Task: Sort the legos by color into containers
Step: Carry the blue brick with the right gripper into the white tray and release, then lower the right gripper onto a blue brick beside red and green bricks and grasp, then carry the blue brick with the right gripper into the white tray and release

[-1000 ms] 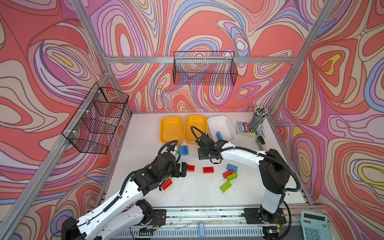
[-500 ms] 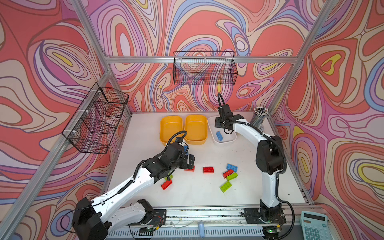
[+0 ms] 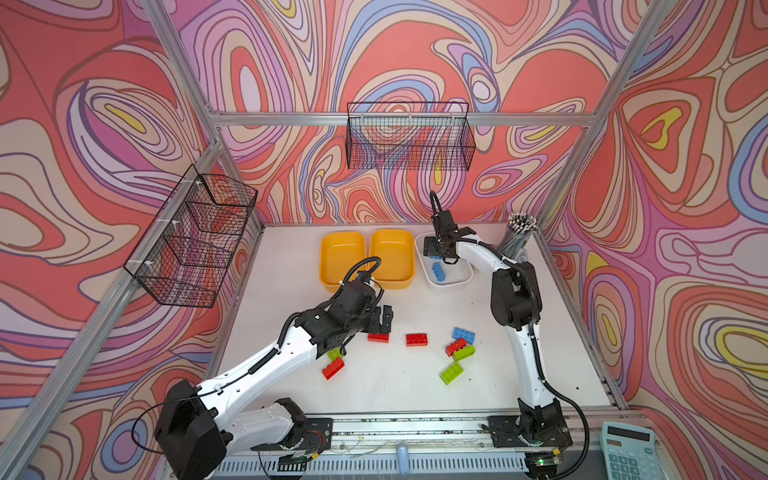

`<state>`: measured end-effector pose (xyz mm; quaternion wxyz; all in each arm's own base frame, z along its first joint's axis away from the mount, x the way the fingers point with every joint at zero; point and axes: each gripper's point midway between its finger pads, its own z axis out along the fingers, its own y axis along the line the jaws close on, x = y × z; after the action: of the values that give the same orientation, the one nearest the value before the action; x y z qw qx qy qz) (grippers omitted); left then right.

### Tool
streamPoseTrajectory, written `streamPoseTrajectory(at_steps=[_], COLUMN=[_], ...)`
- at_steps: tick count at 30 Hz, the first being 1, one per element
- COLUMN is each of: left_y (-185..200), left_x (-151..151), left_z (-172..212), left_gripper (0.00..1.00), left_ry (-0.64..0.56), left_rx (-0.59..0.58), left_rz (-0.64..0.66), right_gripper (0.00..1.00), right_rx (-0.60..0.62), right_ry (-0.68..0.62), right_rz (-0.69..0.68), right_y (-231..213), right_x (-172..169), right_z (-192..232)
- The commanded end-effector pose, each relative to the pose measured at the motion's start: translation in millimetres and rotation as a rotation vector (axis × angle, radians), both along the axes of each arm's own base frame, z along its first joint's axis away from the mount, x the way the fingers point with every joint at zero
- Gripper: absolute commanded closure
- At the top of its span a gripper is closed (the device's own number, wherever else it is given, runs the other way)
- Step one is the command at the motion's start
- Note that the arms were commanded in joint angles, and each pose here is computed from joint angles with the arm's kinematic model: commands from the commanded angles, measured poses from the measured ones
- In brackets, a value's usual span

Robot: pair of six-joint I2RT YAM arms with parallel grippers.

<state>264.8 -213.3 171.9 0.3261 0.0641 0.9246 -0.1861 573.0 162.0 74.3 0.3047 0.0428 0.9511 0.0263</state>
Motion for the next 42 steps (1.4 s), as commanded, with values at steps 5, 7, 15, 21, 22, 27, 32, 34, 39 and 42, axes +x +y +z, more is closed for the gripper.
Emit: streamPoseTrajectory(at_steps=[5,7,15,21,22,27,32,34,39,42], left_y=[-12,-15,-21,-16,-15,-13,-14,-16,-25,-28], left_x=[-2,-8,-27,-36,-36,-38,-39,-37,-34,-33], left_z=[14,14,15,14,14,14,9,9,11,9], left_gripper=[0.00,0.00,0.00,0.00,0.00,0.00,0.00,0.00,0.00,0.00], left_ry=[-0.011,-0.009,-0.009,-0.013,-0.017,-0.030,-0.025,-0.034,-0.045,-0.044], left_rx=[-0.078,-0.116,-0.186,-0.187,-0.193,-0.211,-0.192,-0.188,-0.192,-0.183], left_rz=[-0.030,-0.045,-0.083,-0.083,-0.080,-0.075,-0.096,-0.104,-0.139,-0.158], right_gripper=[0.15,0.17,0.17,0.07,0.06,0.04,0.04,0.04,0.04,0.04], right_rx=[0.049,0.051,0.059,0.045,0.045,0.068,0.097,0.108,0.114,0.113], right_ry=[-0.051,-0.007,0.132,0.143,0.140,0.126,0.153,0.161,0.177,0.181], right_rz=[0.000,0.008,-0.052,-0.113,-0.129,-0.194,-0.251,-0.263,-0.279,-0.283], right_y=[-9,-11,-25,-26,-28,-35,-38,-38,-37,-36], right_x=[-77,-114,-241,-282,-285,-292,-302,-305,-309,-308], right_z=[69,59,11,0,0,-1,-14,-19,-27,-31])
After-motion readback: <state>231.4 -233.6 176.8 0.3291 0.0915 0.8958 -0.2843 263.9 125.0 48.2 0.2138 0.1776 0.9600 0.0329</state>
